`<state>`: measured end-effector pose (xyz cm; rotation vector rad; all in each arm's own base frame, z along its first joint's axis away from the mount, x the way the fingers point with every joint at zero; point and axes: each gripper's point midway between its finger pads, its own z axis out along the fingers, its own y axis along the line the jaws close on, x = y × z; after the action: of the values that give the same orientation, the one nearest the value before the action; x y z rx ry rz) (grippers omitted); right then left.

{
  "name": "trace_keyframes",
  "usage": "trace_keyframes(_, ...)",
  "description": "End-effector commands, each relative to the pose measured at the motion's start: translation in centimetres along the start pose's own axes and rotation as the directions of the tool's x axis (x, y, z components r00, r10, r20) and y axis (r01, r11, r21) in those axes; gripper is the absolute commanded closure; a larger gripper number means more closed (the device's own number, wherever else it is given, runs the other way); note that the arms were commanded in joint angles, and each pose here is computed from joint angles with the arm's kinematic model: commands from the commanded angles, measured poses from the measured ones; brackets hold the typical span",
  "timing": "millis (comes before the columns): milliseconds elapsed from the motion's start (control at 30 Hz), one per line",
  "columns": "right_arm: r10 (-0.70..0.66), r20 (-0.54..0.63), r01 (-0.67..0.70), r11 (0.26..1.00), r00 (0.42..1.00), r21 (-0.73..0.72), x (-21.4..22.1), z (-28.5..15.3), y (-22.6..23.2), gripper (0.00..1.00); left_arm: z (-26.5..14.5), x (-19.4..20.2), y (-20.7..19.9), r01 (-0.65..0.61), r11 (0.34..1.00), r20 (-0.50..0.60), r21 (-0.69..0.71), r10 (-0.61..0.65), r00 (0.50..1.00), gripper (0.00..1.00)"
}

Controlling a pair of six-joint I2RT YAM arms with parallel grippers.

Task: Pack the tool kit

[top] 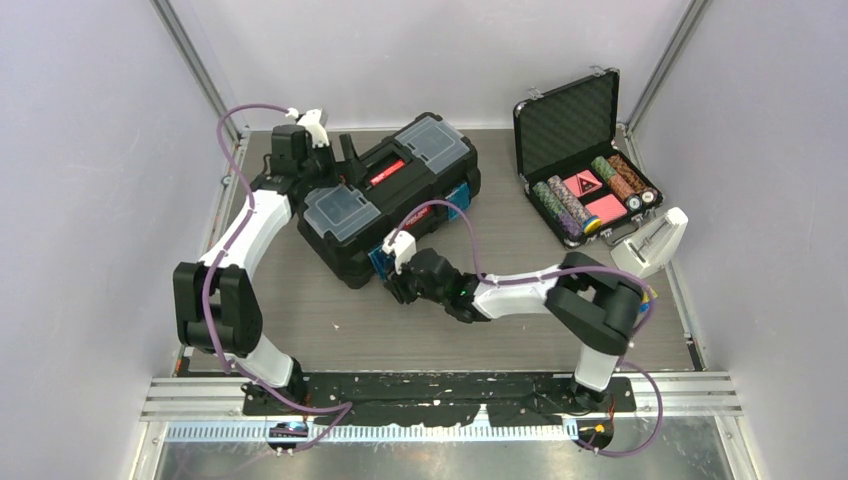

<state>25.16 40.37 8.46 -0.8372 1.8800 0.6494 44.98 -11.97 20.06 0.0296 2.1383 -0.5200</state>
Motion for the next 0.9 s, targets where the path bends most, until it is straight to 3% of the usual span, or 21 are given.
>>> trace_keyframes(0,0.013,0.184,-0.026,0.998,0.983,0.065,-4.4,2.5,-1.6,0.63,-0.5,13.2,-2.2,0.205,0.979,-0.423,0.006,-0.184,0.887,0.05)
trace_keyframes(233,0.023,0.322,-0.063,0.991,0.947,0.117,-7.9,2.8,-2.8,0.66,-0.6,15.7,-2.9,0.227,0.974,-0.466,0.02,-0.191,0.864,0.05)
trace_keyframes(467,0.035,0.345,-0.081,0.99,0.938,0.118,-9.7,3.3,-3.6,0.68,-0.8,17.1,-3.3,0.215,0.976,-0.475,0.015,-0.182,0.861,0.05)
trace_keyframes(700,0.032,0.222,-0.051,0.996,0.975,0.079,-4.0,-0.3,-3.3,0.58,-0.3,13.5,-1.4,0.176,0.982,-0.399,-0.061,-0.186,0.898,0.05)
trace_keyframes(867,0.047,0.225,-0.06,0.997,0.973,0.051,-2.7,-4.4,-3.1,0.56,0.0,12.2,-0.8,0.155,0.984,-0.373,-0.092,-0.179,0.91,0.05)
